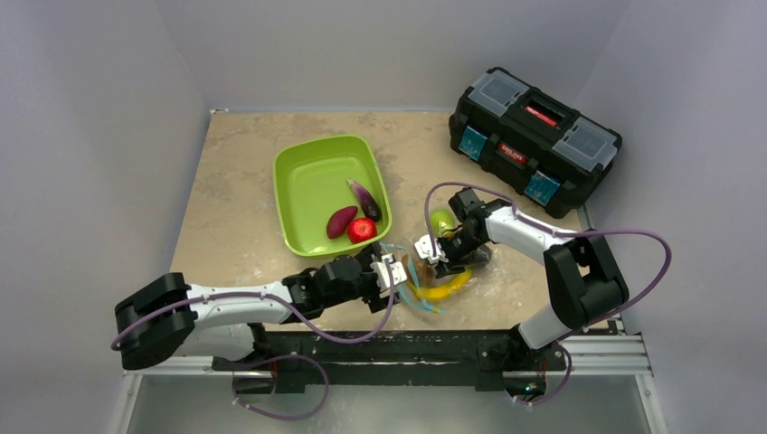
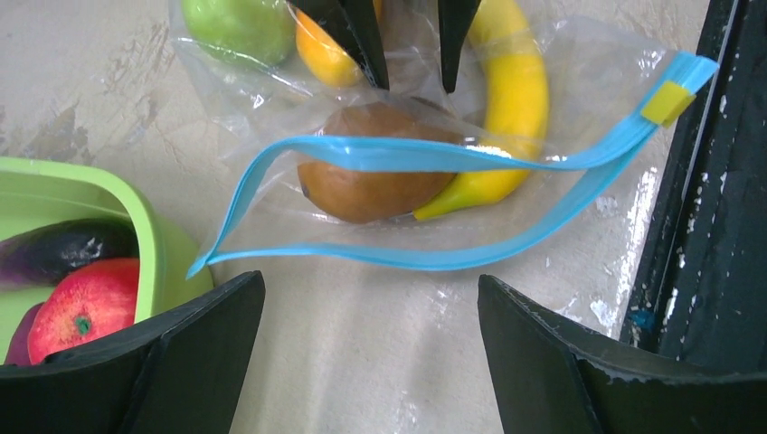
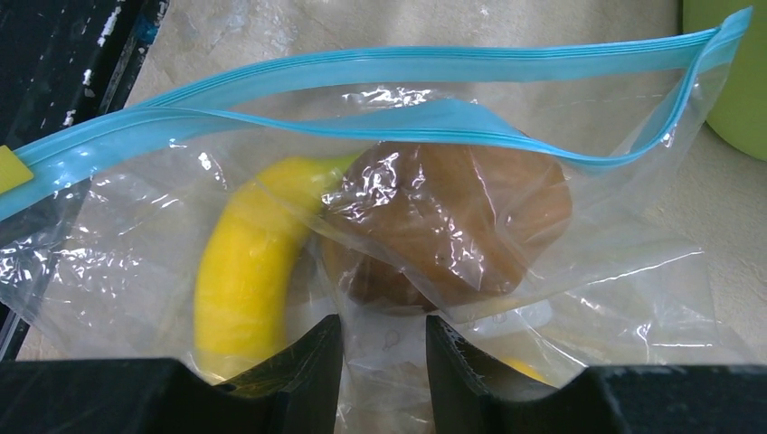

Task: Open the zip-top bag and remove the fake food
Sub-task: Pick up the fake vegetable from the zipper food storage bag.

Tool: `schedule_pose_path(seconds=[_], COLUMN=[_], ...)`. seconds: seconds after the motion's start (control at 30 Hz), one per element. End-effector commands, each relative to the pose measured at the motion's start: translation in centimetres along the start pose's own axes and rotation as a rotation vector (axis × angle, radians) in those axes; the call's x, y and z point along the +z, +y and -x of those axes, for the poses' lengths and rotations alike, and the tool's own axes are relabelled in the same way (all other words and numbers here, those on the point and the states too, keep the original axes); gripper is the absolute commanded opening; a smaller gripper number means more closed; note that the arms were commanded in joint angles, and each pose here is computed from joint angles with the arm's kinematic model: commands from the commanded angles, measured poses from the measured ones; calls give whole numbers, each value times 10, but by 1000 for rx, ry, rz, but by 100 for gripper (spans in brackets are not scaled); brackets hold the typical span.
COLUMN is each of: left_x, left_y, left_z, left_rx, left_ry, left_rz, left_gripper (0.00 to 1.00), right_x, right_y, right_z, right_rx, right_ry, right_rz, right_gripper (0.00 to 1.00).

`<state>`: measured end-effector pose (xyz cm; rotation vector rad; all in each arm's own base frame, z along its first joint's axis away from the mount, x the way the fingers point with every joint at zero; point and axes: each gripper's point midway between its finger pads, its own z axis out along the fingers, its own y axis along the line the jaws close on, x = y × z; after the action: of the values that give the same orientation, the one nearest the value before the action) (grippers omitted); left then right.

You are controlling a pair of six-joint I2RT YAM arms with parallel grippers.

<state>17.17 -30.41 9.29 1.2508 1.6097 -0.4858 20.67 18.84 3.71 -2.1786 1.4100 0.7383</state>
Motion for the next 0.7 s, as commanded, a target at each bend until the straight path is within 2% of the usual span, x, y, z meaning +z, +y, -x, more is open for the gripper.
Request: schedule_pose_path(seconds=[0.0,0.17,0.3,0.53,0.67], left_x=[12,21,26,15,5], left_y=[6,-2,-6,9,10], left_z=[50,49,40,30,27], left_rx=[-18,-70,-97,-185,-211], left_ry=[-152,-154,-141,-171,-184], left_rz=[14,-21,-26,85,91], left_gripper=[86,81,80,81,80], right_x=[-8,-11,-11,-20,-29], right_y=[-19,-22,-23,-30,-30], right_z=[19,31,35,43,48], right_rx=[-38,-22,-9,35,28], right_ry=[-45,-95,-111,-130,-136], right_rz=[-50,-60,-59,-85,-93], right_gripper=[38,39,39,39,39])
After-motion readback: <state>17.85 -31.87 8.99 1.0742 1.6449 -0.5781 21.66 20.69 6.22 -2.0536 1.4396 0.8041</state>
